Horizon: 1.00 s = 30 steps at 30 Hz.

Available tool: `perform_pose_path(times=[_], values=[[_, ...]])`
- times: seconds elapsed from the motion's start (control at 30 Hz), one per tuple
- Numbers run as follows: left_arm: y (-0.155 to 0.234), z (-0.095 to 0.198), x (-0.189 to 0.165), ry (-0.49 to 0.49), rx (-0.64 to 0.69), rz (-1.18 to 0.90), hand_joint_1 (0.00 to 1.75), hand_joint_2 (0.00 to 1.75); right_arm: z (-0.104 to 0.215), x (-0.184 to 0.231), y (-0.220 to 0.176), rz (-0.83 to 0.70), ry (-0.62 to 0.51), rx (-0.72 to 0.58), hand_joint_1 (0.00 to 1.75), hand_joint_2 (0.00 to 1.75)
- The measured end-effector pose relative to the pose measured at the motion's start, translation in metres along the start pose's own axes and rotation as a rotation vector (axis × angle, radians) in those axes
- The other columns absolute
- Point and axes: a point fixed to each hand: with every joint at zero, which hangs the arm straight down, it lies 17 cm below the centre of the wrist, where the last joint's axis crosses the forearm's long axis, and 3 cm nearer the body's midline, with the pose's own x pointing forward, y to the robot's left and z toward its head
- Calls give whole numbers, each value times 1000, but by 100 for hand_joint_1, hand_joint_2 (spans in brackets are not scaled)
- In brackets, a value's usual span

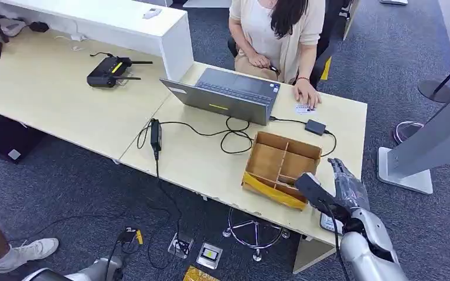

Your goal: Pass the card to the sensor for recognition and then transmit it.

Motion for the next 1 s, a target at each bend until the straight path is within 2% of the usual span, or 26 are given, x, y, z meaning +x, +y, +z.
perform_pose_path(times=[1.0], values=[[2,0,2,-8,2,12,0,0,2,25,19,-37,-44,32,0,175]])
